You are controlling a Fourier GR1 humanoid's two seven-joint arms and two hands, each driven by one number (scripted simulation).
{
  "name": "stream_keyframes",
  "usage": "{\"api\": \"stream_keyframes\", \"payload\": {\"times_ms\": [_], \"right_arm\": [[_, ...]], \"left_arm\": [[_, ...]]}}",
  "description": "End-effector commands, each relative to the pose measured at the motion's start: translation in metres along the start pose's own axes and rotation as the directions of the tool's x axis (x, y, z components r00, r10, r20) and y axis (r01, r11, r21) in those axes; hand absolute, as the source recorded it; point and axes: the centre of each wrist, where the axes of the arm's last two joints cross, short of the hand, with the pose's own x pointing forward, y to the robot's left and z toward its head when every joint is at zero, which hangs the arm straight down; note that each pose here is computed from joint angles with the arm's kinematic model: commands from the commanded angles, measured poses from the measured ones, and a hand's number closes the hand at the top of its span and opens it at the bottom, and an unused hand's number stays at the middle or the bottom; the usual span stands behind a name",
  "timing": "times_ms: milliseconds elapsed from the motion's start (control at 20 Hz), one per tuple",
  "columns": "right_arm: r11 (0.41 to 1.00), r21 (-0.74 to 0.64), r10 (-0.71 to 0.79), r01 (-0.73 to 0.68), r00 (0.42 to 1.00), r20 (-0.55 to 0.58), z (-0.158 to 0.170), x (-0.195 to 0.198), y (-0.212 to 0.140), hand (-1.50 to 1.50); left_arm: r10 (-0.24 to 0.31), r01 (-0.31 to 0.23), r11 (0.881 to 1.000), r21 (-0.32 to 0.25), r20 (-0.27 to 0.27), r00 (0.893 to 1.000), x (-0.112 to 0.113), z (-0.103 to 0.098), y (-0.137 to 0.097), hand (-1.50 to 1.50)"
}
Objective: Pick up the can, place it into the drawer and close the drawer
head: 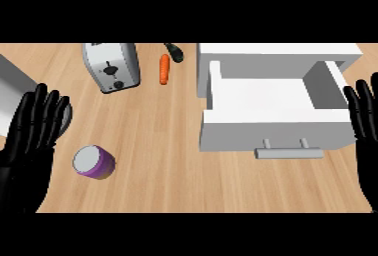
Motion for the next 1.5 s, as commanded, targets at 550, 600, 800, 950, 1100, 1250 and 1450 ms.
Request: {"api": "stream_keyframes", "payload": {"times_ms": [550,600,800,950,1100,1250,1450], "right_arm": [[0.986,-0.165,-0.063,0.009,0.944,-0.323,0.037,-0.027,-0.008,-1.50],[0.986,-0.165,-0.056,0.001,0.943,-0.329,0.033,0.000,-0.005,-1.50],[0.989,-0.148,-0.026,-0.027,0.938,-0.345,0.037,-0.021,-0.018,-1.50],[0.989,-0.149,-0.040,-0.009,0.946,-0.323,0.014,-0.035,-0.017,-1.50],[0.987,-0.160,-0.035,-0.017,0.947,-0.319,0.019,-0.022,-0.035,-1.50],[0.989,-0.149,-0.028,-0.021,0.948,-0.316,0.031,-0.022,-0.027,-1.50],[0.987,-0.161,-0.021,-0.032,0.949,-0.315,0.035,-0.032,-0.028,-1.50]], "left_arm": [[0.080,0.067,0.930,0.362,-0.376,0.923,0.019,0.068,0.050,-1.50],[0.077,0.082,0.926,0.367,-0.397,0.914,0.015,0.083,0.053,-1.50],[0.065,0.091,0.918,0.387,-0.371,0.926,0.017,0.072,0.069,-1.50],[0.074,0.072,0.932,0.355,-0.380,0.922,0.010,0.058,0.062,-1.50],[0.078,0.066,0.935,0.348,-0.384,0.920,0.014,0.079,0.058,-1.50],[0.092,0.053,0.940,0.337,-0.400,0.912,0.003,0.057,0.047,-1.50],[0.108,0.055,0.938,0.341,-0.440,0.891,-0.017,0.073,0.037,-1.50]]}}
